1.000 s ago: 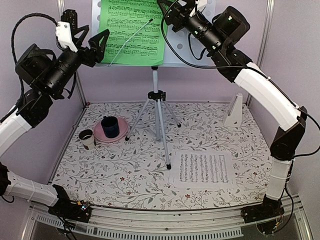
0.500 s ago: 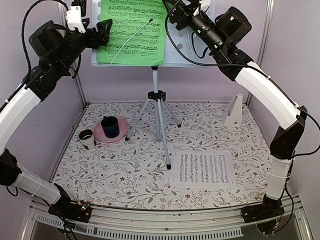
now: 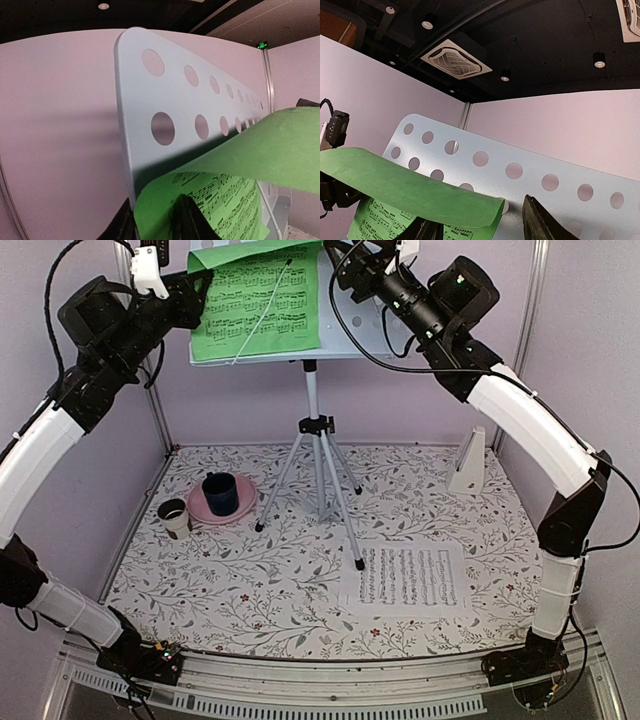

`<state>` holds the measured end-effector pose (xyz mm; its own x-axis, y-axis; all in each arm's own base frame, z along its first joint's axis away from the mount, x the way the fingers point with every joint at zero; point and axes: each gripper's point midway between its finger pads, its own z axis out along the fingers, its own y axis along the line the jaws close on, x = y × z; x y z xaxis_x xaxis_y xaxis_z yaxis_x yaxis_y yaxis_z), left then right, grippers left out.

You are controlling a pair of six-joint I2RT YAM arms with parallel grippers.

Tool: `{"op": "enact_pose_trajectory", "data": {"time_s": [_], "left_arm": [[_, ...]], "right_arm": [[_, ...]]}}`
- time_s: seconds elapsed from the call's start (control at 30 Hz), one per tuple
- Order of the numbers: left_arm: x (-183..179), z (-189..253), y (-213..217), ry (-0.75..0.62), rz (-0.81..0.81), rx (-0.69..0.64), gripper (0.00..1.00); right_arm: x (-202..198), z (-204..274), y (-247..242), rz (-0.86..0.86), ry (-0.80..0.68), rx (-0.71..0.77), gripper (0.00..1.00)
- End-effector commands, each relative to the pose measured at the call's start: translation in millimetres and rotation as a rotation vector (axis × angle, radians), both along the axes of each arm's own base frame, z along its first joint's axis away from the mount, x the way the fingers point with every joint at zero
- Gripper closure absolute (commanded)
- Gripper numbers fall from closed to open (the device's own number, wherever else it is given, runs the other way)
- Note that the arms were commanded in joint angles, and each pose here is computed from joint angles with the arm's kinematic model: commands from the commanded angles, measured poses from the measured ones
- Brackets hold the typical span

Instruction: Set up the instrument practice props

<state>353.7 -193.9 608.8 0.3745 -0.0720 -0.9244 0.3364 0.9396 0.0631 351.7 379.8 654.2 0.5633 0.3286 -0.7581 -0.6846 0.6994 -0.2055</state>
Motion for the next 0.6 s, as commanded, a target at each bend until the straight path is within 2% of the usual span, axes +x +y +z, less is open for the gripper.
{"op": "enact_pose_trajectory", "data": {"time_s": [0.0, 0.07, 0.17, 0.27, 0.57], "left_arm": [[14.5, -17.9, 2.5, 0.038, 0.037, 0.035, 0.71], [14.8, -18.4, 0.7, 0.041, 0.028, 0.037, 0.69], [14.5, -19.4, -2.4, 0.046, 0.011, 0.044, 0.40], [13.0, -16.4, -1.7, 0.041, 0.010, 0.041, 0.25], [0.0, 6.7, -9.0, 0.016, -0.061, 0.024, 0.01]], "right_arm": [[4.8, 4.4, -7.9, -0.016, -0.004, 0.025, 0.45], [4.8, 4.1, -7.7, -0.014, -0.002, 0.024, 0.45], [4.3, 3.9, -8.1, -0.012, 0.001, 0.022, 0.45], [3.3, 4.0, -8.5, -0.010, 0.001, 0.020, 0.44], [2.6, 2.1, -7.7, -0.005, 0.001, 0.010, 0.41]]}}
